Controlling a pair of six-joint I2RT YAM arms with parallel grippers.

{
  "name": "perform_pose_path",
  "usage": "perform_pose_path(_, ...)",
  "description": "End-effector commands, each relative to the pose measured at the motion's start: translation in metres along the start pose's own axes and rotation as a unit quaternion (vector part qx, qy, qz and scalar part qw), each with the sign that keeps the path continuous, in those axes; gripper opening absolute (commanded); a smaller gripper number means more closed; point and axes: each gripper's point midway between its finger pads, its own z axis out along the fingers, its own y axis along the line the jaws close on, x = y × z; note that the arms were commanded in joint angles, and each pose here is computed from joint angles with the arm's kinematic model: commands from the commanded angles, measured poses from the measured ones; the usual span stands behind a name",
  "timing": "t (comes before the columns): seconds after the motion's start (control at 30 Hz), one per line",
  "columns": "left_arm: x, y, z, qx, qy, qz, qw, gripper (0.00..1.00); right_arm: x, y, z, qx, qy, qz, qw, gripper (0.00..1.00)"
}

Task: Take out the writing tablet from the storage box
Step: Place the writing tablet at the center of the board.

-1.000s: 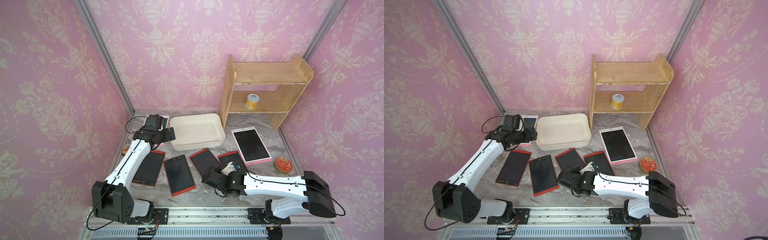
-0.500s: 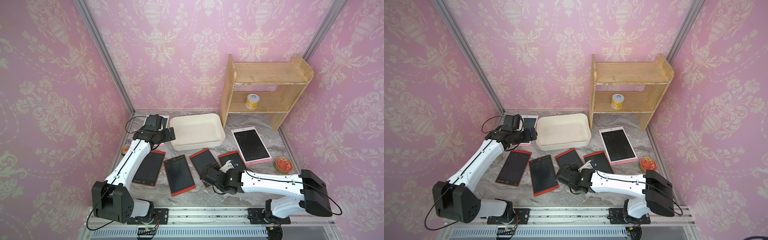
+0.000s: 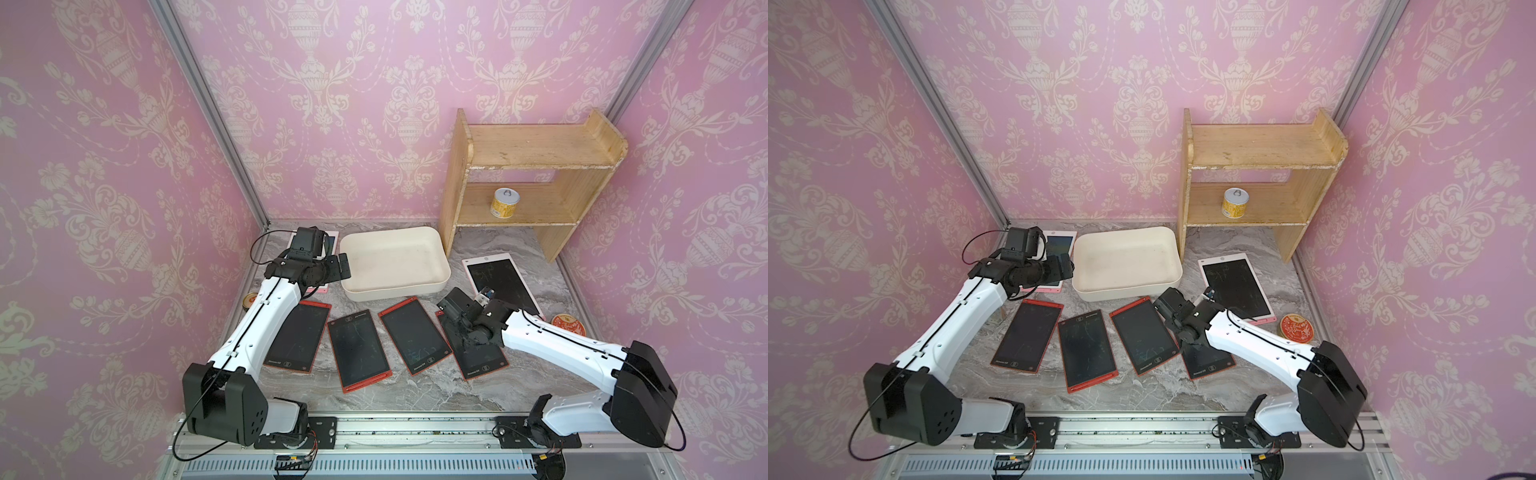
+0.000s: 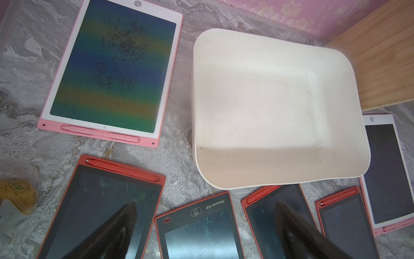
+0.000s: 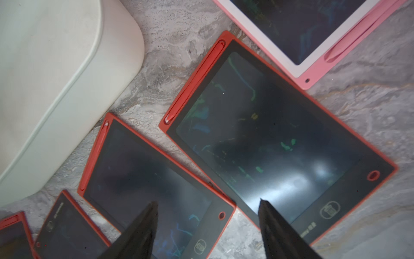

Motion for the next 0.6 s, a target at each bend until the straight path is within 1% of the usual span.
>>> perform_pose_path(0.0, -0.002, 0.005, 0.001, -0.014, 0.008, 0.012, 1.000, 0.99, 0.005, -0.019, 0.001, 0.062, 0.036, -0.167, 0.983, 0.74)
perform_pose_path(0.1, -0.002, 0.007, 0.003, -0.020, 0.010, 0.012, 1.000, 0.99, 0.010, -0.020, 0.011, 0.082, 0.053, -0.210, 0.973, 0.74)
perform_pose_path(0.2, -0.001, 0.008, 0.004, -0.024, 0.011, 0.010, 1.000, 0.99, 0.014, -0.022, 0.020, 0.094, 0.061, -0.232, 0.966, 0.73)
perform_pose_path(0.57, -0.001, 0.008, 0.007, -0.026, 0.012, 0.005, 1.000, 0.99, 0.034, -0.038, 0.040, 0.111, 0.092, -0.254, 0.956, 0.72)
